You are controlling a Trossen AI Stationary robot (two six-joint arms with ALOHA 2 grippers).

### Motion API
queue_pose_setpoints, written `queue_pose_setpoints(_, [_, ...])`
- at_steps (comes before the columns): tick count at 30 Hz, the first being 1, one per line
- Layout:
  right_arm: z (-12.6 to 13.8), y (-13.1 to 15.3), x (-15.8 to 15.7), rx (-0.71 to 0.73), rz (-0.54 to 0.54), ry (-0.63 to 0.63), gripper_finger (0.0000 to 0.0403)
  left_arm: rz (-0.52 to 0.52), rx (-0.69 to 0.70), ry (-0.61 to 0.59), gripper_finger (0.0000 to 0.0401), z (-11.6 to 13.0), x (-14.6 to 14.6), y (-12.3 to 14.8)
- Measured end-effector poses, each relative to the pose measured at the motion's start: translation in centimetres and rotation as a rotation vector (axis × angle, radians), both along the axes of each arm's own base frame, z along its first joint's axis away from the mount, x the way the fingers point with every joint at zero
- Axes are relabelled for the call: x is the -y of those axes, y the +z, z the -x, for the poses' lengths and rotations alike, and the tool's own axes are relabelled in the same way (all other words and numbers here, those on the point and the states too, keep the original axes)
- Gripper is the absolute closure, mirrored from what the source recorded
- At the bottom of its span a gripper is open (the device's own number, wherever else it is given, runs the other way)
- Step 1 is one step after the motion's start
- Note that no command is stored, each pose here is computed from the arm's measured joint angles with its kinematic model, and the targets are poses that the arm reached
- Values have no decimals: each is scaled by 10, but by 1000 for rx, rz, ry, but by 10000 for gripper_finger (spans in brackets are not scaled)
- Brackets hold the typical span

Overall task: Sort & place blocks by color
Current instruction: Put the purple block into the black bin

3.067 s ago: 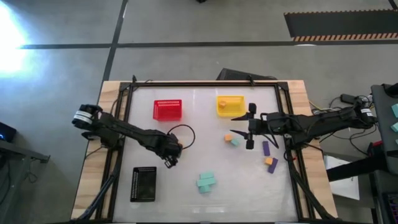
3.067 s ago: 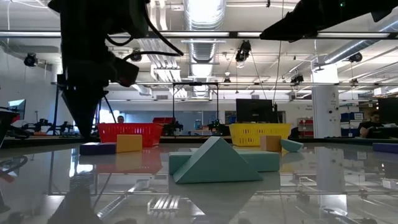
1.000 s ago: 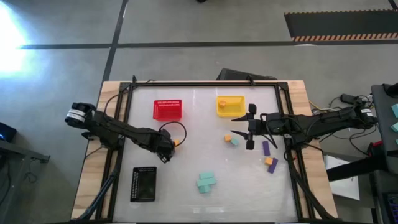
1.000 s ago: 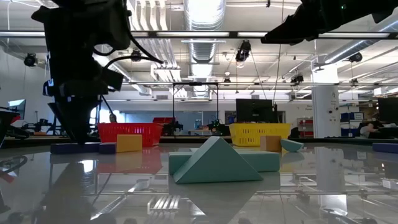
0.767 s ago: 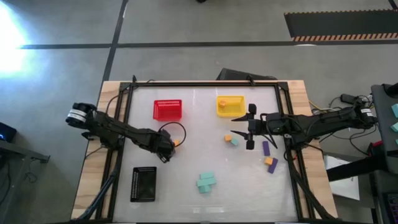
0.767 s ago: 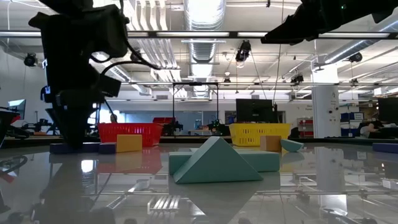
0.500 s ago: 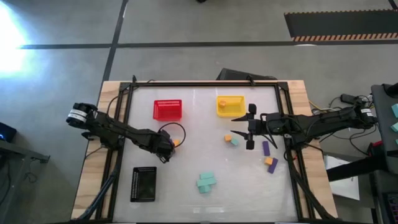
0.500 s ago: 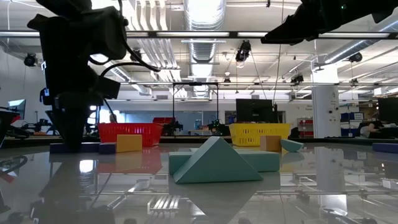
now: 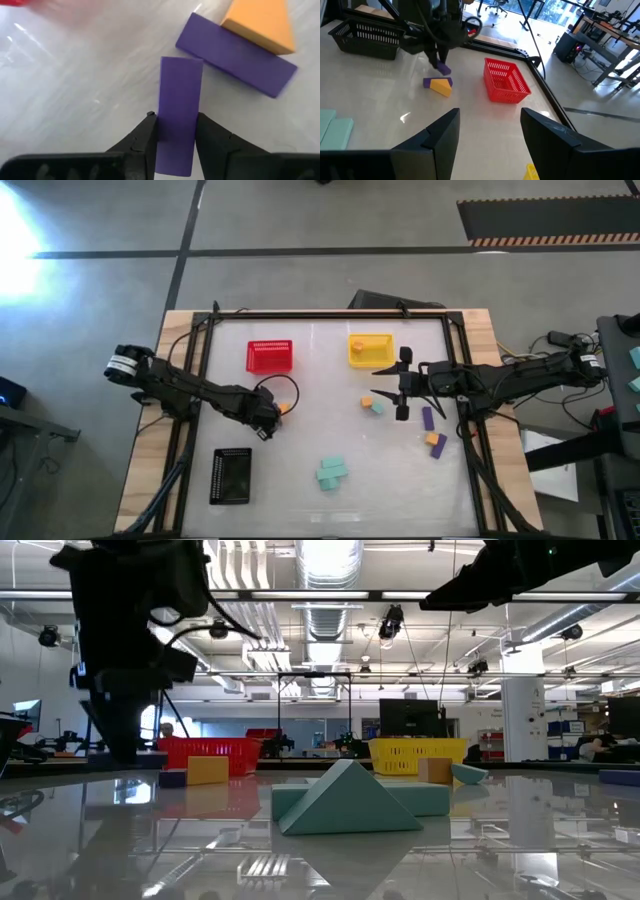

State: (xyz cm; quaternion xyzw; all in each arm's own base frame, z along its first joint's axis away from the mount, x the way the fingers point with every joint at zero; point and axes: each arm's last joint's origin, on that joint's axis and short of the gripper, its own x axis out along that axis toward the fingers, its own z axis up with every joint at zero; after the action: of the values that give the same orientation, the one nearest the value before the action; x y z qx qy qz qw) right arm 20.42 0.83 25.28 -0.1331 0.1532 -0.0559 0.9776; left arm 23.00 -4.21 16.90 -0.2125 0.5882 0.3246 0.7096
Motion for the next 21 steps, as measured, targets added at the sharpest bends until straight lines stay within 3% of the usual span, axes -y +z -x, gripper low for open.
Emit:
queue_pose_setpoints(6, [0, 0, 0, 2, -5, -1, 202, -25, -76, -9, 314, -2, 2, 45])
queue_pose_setpoints(10, [0, 0, 0, 3, -22, -6, 202, -2, -21, 42, 314, -7, 10, 77])
queue_pose_setpoints(15, [1, -6, 0, -29, -49, -17, 202, 173, 28, 151, 314, -10, 29, 100])
queue_pose_setpoints(21, [3, -12, 0, -44, -54, -19, 202, 336, 44, 250, 314, 2, 76, 119])
